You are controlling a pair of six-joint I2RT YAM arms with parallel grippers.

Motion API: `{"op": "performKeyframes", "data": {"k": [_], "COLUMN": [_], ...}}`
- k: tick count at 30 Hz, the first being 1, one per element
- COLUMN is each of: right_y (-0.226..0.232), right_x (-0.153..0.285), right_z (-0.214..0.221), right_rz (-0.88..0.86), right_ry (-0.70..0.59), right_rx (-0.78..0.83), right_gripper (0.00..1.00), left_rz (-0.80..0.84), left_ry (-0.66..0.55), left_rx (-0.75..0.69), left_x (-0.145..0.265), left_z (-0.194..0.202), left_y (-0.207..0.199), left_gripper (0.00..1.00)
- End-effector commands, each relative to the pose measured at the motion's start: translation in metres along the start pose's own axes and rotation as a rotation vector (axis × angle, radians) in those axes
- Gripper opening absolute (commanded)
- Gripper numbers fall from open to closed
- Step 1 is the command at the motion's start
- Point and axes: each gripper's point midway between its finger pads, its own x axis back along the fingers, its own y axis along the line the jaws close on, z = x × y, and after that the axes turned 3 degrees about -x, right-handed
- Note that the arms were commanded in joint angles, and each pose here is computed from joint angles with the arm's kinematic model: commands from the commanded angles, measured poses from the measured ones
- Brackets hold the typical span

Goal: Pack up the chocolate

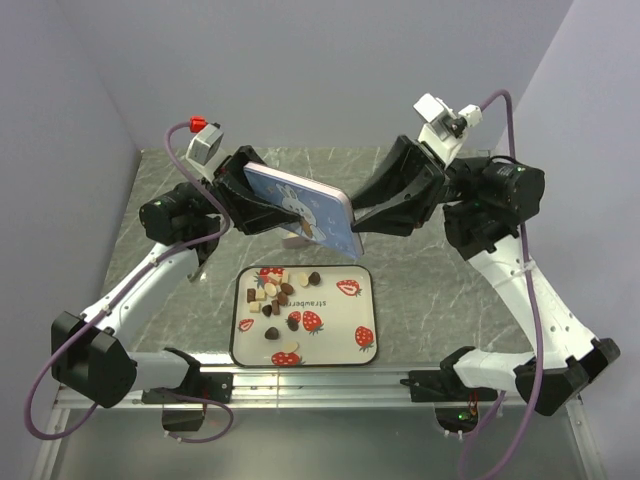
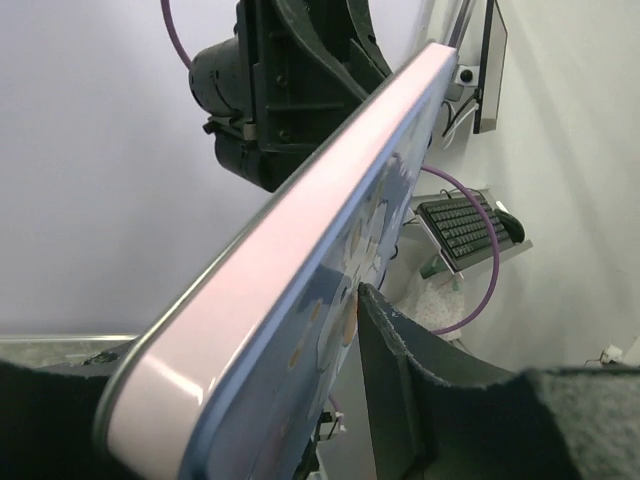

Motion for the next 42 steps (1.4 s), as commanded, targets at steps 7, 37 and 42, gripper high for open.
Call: {"op": "performKeyframes", "data": {"k": [7,37,42], "right_y": [-0.065,-0.126,-0.118], "right_x": [0.034,0.069,0.069], "right_z": [-0.002,0.027,0.028], "right_rz": [0.285,0.512,0.497], "right_ry": [-0.065,-0.109,-0.107], "right_rx": [0.054,0.141,0.179], "right_gripper": [0.72,0.74,0.72], "left_rz": [0.260,-0.225,-0.267], "left_ry": [-0.074,-0.117,-0.112], "left_rx": [-0.471,-0.215,-0.157], "left_x": [0.006,0.004,0.006], "left_z": [-0.009,-0.029,-0.022], "left_y": [-0.077,0.051,0.068], "left_gripper": [0.01,0.01,0.01]}}
